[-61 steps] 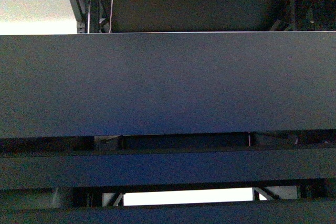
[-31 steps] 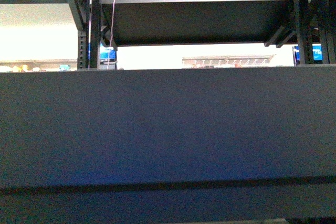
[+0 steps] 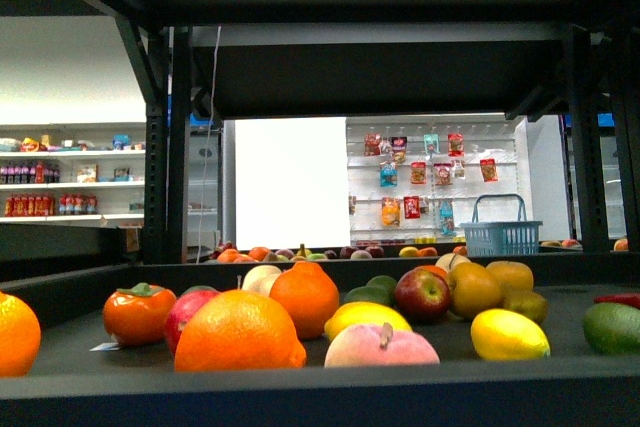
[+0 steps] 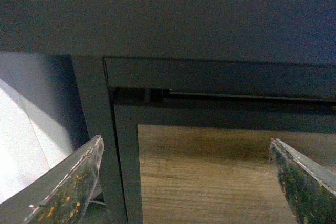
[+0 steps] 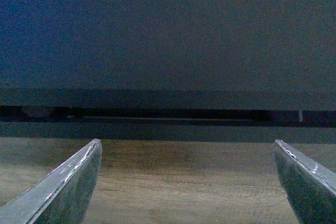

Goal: Pick lemon from shelf

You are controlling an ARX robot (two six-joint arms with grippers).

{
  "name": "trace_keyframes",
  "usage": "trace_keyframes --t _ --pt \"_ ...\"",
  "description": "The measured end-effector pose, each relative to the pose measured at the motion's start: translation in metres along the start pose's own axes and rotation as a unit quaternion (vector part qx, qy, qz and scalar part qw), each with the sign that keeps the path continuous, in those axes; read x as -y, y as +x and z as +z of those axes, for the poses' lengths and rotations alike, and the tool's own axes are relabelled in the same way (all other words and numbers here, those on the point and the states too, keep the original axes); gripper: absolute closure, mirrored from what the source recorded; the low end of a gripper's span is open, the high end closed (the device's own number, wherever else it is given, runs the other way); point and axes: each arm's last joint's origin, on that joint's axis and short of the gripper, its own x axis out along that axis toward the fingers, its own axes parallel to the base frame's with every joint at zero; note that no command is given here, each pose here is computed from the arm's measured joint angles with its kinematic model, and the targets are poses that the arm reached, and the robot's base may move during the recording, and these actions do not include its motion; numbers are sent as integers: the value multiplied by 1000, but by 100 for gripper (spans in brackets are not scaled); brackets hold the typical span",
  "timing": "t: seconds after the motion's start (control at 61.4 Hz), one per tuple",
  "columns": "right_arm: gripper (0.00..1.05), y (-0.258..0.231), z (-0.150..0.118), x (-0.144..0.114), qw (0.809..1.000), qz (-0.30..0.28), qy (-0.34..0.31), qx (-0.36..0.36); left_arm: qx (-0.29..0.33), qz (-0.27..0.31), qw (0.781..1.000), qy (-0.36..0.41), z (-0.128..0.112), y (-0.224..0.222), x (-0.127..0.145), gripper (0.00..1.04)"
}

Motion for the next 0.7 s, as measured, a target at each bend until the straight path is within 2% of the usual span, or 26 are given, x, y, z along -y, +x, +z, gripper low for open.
trace_keyframes --t 0.7 --pt "7 0 0 0 1000 0 0 0 0 0 1000 0 0 0 0 8"
